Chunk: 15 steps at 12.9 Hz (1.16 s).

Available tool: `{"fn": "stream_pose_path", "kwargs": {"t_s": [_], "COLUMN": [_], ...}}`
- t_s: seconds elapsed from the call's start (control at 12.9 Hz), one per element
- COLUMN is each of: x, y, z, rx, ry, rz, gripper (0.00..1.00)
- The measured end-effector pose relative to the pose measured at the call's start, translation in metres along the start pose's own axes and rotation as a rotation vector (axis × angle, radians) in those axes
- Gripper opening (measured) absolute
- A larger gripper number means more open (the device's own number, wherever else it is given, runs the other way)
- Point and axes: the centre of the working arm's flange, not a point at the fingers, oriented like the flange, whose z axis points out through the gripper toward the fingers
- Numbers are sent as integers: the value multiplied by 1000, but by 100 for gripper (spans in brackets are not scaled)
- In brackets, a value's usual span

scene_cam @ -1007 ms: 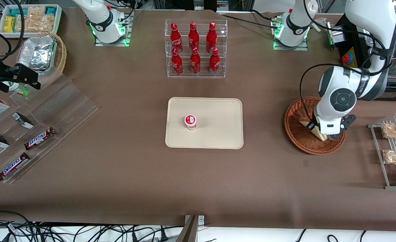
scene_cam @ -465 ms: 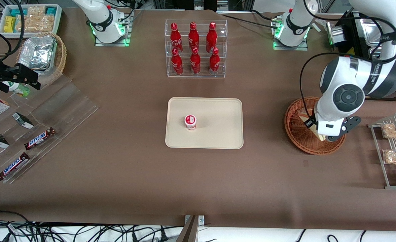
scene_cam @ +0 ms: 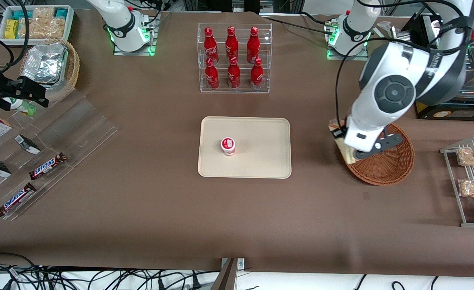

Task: Place sandwich from basket to tray
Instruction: 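Lift the sandwich out of the basket and carry it to the tray, then lower the sandwich onto the tray beside the yogurt cup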

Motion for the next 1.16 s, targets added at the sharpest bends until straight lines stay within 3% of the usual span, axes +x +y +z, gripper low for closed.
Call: {"fn": "stream_pose_path", "kwargs": {"t_s": [0.15, 0.39, 0.7, 0.85, 1.16], "x": [-20, -44, -73, -91, -104], "y": [23, 62, 118, 142, 161], "z": [-5, -12, 16, 49, 90], "rx": [-38, -162, -273, -291, -243], "ry": [-10, 3, 41, 42, 76], "rz": [62, 136, 223, 261, 269], "gripper": [43, 43, 43, 43, 43]}}
